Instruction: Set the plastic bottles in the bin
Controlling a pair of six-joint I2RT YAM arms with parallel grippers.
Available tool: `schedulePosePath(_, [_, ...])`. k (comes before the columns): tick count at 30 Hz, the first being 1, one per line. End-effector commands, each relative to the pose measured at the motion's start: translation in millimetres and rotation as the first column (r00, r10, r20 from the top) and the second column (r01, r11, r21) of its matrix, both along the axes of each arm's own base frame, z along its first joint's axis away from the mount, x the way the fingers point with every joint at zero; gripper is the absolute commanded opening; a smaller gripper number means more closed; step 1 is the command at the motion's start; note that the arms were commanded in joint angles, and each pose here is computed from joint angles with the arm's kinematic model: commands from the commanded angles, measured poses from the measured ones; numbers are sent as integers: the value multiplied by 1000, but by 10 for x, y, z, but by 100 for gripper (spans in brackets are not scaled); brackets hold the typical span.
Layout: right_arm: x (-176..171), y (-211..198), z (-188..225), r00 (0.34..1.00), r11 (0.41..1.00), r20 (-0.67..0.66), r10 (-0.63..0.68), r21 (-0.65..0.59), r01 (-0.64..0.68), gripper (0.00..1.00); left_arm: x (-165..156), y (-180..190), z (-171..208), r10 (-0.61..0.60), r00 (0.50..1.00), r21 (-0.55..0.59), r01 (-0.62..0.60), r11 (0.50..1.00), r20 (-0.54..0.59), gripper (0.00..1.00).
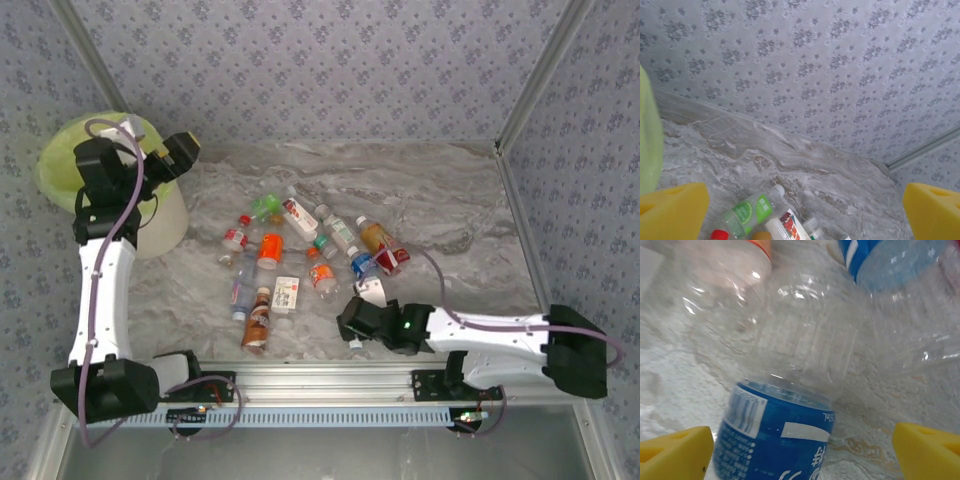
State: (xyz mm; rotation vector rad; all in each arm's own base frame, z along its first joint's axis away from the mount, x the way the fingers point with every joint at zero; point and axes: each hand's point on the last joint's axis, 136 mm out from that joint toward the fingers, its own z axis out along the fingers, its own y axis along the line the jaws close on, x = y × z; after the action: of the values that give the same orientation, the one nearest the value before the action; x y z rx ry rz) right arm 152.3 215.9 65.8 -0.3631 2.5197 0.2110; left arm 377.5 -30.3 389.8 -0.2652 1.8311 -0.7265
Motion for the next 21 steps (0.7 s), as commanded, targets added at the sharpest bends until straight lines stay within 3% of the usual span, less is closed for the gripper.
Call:
schedulePosePath(1, [9,4,-51,999,998,-9,-48,-34,47,92,-109,-85,230,-40,995,6,40,999,94,100])
schedulePosePath(6, [-58,154,-204,998,999,-65,3,-54,-7,87,-135,-76,165,-31,997,9,31,999,75,99])
schedulePosePath(13, [-66,-24,-318,993,992,-90,-82,-102,73,79,-138,-56,90,-20,998,15,19,1000,53,99])
schedulePosePath(16, [-62,-100,-351,988,987,-96,-121,-116,110,71,-133,-58,67,-20,999,12,19,1000,50,99])
schedulePosePath(21, [-32,1,-249,997,996,-69,-41,-87,34,61,-113,-71,40,-25,999,-3,25,1000,40,99])
